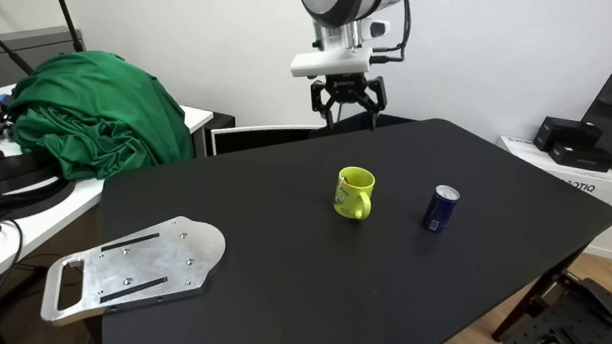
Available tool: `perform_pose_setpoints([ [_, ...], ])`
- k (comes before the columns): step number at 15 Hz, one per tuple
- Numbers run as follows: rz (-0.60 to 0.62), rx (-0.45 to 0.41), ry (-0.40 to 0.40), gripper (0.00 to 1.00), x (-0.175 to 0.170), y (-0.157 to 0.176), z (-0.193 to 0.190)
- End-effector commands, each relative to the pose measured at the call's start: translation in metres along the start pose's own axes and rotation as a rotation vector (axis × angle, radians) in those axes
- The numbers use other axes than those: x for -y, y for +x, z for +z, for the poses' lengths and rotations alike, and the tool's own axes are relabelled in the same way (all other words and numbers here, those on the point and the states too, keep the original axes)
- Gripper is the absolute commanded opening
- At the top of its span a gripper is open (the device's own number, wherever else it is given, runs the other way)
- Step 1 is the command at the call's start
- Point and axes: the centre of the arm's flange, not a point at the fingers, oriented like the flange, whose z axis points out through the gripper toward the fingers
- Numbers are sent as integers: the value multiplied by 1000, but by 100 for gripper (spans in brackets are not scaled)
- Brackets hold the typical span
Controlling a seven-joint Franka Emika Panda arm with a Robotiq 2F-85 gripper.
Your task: Remove the orange thing from the mug and put it on the table
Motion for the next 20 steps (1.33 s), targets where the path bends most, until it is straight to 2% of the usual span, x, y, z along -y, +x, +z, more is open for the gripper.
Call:
perform_pose_setpoints([
  [1, -22, 31, 19, 100, 4, -1, 6],
  [4, -39, 53, 35, 100, 4, 1, 10],
  [18, -45, 43, 32, 100, 5, 2, 11],
  [20, -48, 78, 47, 100, 5, 5, 16],
])
